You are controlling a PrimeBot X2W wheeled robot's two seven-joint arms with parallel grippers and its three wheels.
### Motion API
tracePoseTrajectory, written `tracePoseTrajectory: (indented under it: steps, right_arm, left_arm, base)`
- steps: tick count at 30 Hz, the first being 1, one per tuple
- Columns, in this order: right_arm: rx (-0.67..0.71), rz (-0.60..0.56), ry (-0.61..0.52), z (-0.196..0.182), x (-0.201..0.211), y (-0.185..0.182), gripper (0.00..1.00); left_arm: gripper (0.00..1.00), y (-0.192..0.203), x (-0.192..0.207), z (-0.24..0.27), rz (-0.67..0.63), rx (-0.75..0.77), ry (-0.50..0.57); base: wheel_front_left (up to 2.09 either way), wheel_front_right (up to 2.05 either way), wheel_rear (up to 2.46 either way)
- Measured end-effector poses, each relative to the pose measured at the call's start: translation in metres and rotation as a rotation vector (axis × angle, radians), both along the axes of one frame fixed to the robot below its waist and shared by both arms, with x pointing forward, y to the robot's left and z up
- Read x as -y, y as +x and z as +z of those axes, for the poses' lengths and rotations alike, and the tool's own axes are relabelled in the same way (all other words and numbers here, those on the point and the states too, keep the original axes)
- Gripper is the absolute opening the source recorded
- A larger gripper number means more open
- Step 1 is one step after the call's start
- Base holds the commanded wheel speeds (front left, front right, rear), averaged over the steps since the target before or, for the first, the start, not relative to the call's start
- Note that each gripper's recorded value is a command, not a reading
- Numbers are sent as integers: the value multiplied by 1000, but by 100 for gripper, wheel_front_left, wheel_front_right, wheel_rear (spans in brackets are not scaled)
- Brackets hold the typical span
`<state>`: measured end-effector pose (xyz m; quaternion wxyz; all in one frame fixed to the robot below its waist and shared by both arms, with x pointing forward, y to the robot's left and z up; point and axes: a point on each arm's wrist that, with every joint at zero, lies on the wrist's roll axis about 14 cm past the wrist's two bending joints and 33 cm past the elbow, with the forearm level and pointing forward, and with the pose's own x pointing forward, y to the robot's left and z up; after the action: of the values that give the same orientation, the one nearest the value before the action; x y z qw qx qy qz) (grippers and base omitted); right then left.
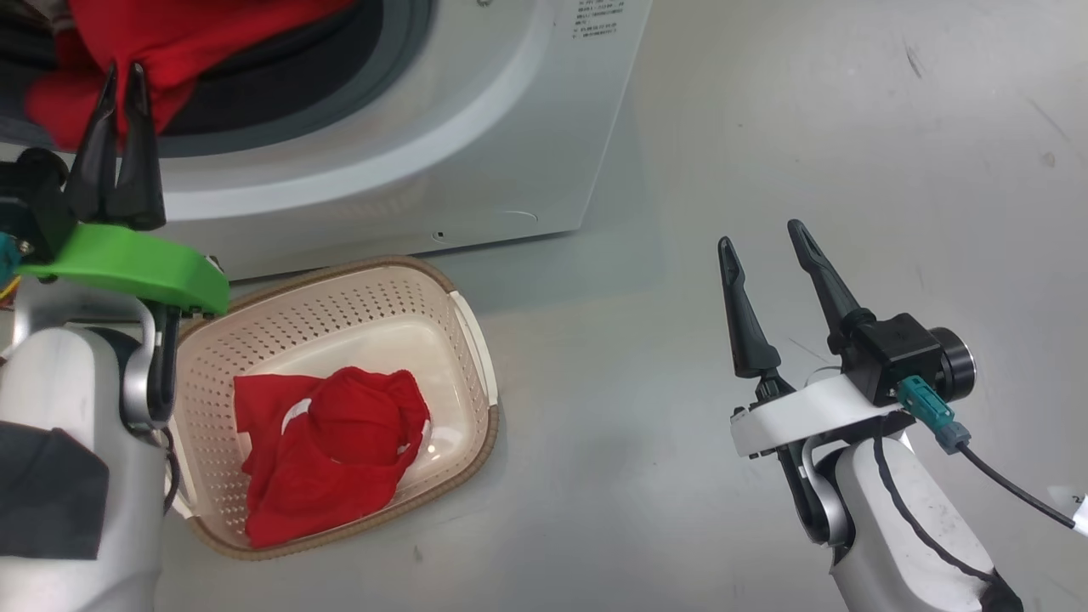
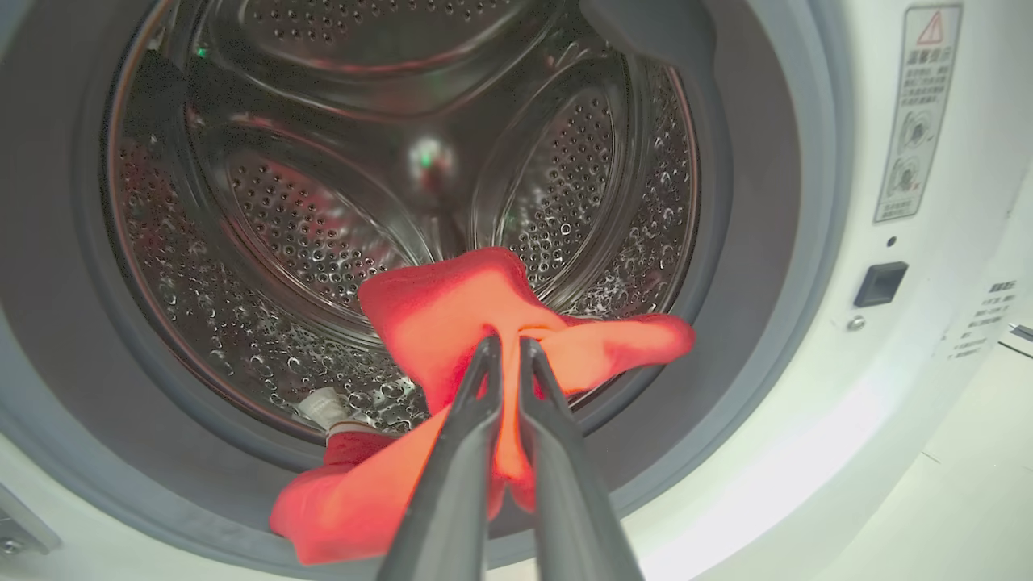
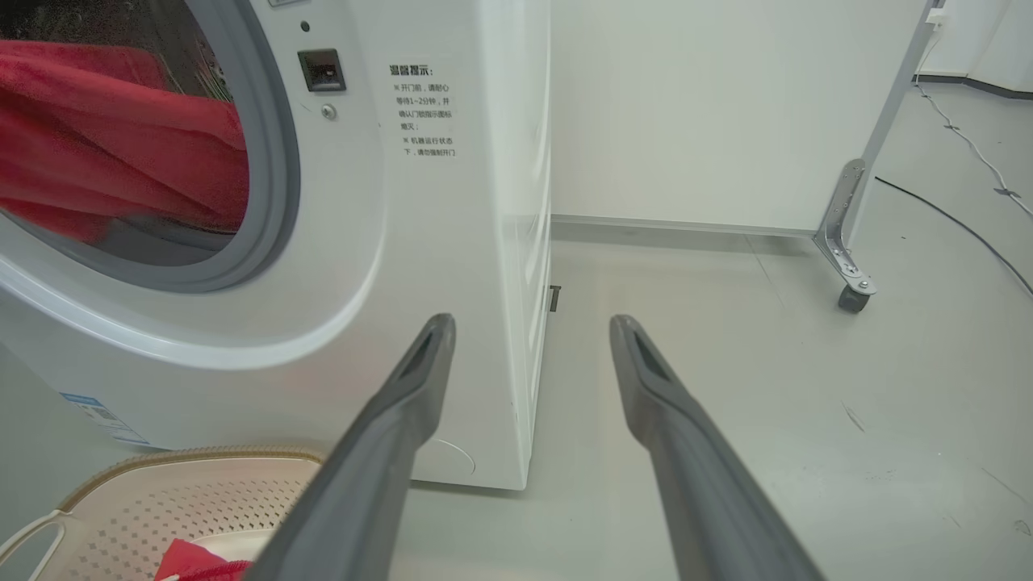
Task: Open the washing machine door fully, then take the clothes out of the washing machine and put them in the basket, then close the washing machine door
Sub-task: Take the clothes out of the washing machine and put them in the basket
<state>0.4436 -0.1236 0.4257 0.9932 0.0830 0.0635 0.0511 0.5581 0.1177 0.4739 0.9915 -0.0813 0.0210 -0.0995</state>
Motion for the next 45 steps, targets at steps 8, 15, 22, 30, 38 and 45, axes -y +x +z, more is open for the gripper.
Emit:
tracePoseTrajectory:
  steps: [8, 15, 22, 30, 38, 45]
  right_arm:
    - [27, 5, 6, 16, -2, -15, 100]
    - [43, 13, 6, 26, -4, -30, 100]
    - [69, 19, 9, 37, -5, -43, 100]
    - [76, 15, 4, 41, -2, -56, 100]
    - [82, 22, 2, 43, -1, -60, 100]
    - [84, 16, -6, 43, 2, -59, 100]
  left_arm:
    - [0, -32, -7, 47, 33, 142, -19]
    - [0, -56, -11, 92, 53, 269, -13]
    - [0, -82, -16, 119, 71, 348, 1]
    - [0, -108, -15, 120, 83, 347, -12]
    - [0, -129, -18, 73, 104, 193, -6]
    - [0, -145, -10, 25, 102, 26, -58]
  base:
    - [0, 0, 0]
    - [0, 0, 0]
    - [0, 0, 0]
    - [0, 0, 0]
    - [0, 0, 0]
    - [0, 0, 0]
